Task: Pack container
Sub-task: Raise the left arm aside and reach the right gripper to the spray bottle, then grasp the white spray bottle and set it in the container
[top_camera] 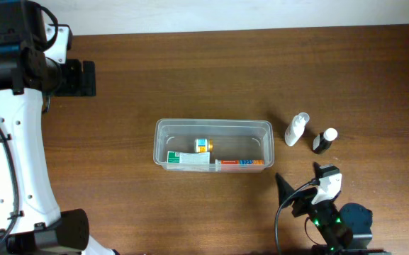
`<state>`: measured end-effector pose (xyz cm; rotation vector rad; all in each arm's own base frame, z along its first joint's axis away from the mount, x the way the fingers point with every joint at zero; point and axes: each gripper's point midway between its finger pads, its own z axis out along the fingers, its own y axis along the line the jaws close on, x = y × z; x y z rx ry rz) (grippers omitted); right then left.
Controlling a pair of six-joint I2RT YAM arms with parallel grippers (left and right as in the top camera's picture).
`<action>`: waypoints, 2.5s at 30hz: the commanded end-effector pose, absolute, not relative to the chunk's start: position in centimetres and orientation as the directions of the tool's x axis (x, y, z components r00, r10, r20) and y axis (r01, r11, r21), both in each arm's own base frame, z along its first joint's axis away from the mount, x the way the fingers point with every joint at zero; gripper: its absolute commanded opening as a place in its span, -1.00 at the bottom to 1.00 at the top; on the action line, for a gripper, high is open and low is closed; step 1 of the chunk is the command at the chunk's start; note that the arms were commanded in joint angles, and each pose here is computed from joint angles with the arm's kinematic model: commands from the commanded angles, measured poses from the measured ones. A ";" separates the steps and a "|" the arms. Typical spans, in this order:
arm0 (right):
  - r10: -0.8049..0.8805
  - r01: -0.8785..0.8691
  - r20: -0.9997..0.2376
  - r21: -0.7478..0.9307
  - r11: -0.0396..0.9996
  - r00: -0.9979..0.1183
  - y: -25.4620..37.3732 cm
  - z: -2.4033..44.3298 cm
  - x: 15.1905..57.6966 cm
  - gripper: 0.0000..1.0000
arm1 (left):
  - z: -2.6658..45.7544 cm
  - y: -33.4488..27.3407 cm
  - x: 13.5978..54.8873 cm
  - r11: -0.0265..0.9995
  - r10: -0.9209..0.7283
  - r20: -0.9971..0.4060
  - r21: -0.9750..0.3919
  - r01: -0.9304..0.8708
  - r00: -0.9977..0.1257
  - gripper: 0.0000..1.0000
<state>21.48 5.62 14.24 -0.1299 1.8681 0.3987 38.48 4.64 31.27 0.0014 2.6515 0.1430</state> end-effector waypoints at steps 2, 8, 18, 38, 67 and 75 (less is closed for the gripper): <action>0.317 -0.371 -0.873 0.452 0.811 -0.371 8.3 17.4 20.4 0.97 | 31.7 4.4 38.5 0.996 0.006 -0.482 0.080 -0.037 -0.876 0.99; 0.295 -0.268 -0.897 0.388 0.882 -0.329 6.2 24.5 20.9 0.97 | 31.7 4.4 38.5 0.996 0.006 -0.482 0.080 -0.037 -0.876 0.99; 0.158 -0.050 -0.632 0.298 0.953 -0.759 4.0 28.7 27.9 0.76 | 31.7 4.4 38.5 0.996 0.006 -0.482 0.080 -0.037 -0.876 0.99; 0.270 0.250 -0.229 0.113 0.962 -0.935 0.0 11.8 37.3 -0.04 | 31.7 4.4 38.5 0.996 0.006 -0.482 0.080 -0.037 -0.876 0.99; 0.174 0.104 -0.405 0.190 0.976 -0.898 8.5 28.8 31.4 -0.91 | 31.7 4.4 38.5 0.996 0.006 -0.482 0.080 -0.037 -0.876 0.99; 0.133 0.102 -0.267 0.125 0.987 -0.955 12.6 22.3 31.0 -0.92 | 31.7 4.4 38.5 0.996 0.006 -0.482 0.080 -0.037 -0.876 0.99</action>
